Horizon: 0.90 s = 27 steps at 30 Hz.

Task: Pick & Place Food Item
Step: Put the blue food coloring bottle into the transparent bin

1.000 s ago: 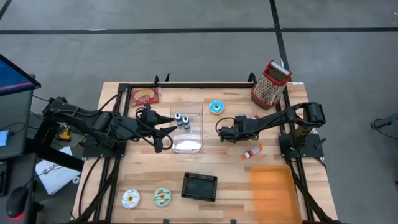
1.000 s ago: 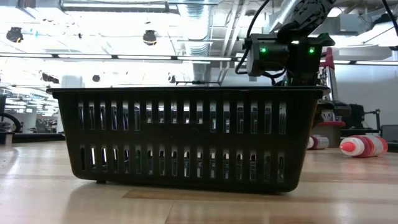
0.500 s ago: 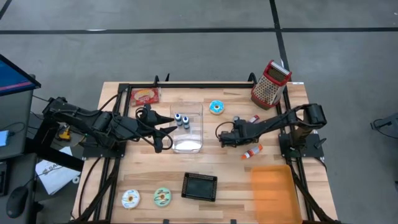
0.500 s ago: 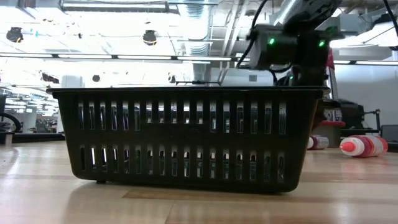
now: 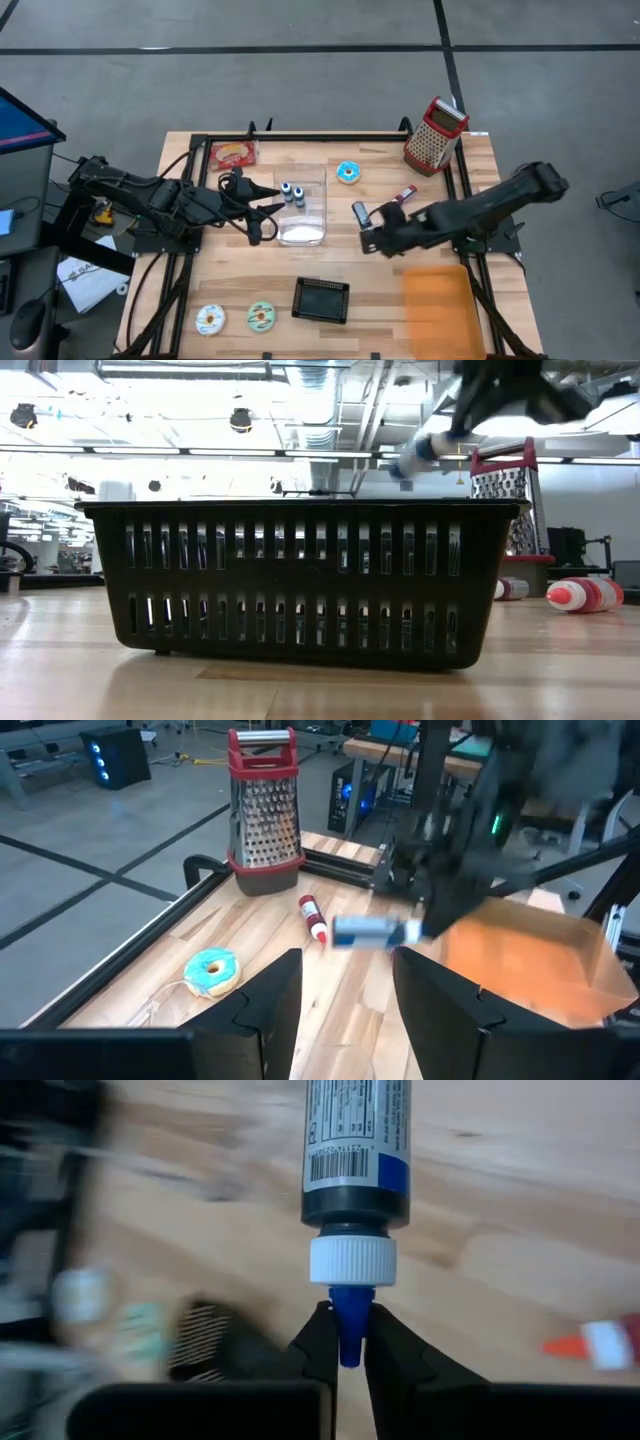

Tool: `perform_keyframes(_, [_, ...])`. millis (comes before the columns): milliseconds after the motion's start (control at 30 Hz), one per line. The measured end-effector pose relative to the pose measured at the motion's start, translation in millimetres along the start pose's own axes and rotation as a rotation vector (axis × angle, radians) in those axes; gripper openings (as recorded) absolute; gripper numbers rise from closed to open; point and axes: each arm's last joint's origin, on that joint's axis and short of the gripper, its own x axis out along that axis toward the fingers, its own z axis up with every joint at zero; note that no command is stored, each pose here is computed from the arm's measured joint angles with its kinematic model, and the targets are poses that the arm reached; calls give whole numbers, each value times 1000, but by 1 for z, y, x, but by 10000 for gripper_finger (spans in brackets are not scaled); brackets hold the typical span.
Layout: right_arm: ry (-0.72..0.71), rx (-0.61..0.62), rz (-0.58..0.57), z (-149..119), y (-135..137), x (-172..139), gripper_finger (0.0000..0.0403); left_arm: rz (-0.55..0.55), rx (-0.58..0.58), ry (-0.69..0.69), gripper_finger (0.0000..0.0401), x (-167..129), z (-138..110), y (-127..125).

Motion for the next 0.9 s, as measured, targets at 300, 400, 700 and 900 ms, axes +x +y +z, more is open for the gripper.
perform_keyframes(300, [160,61,412,44,9,-54,19,-92,256,47,154,0,-4,-2])
perform_keyframes(400, [227,60,567,56,18,-60,19,-125,371,55,155,3,-6,-5])
perform_keyframes(700, [487,92,510,76,25,-9,19,-79,342,-11,187,1,1,-4])
perform_keyframes(900, [658,70,541,97,39,31,19,-79,298,-30,194,-7,5,-1])
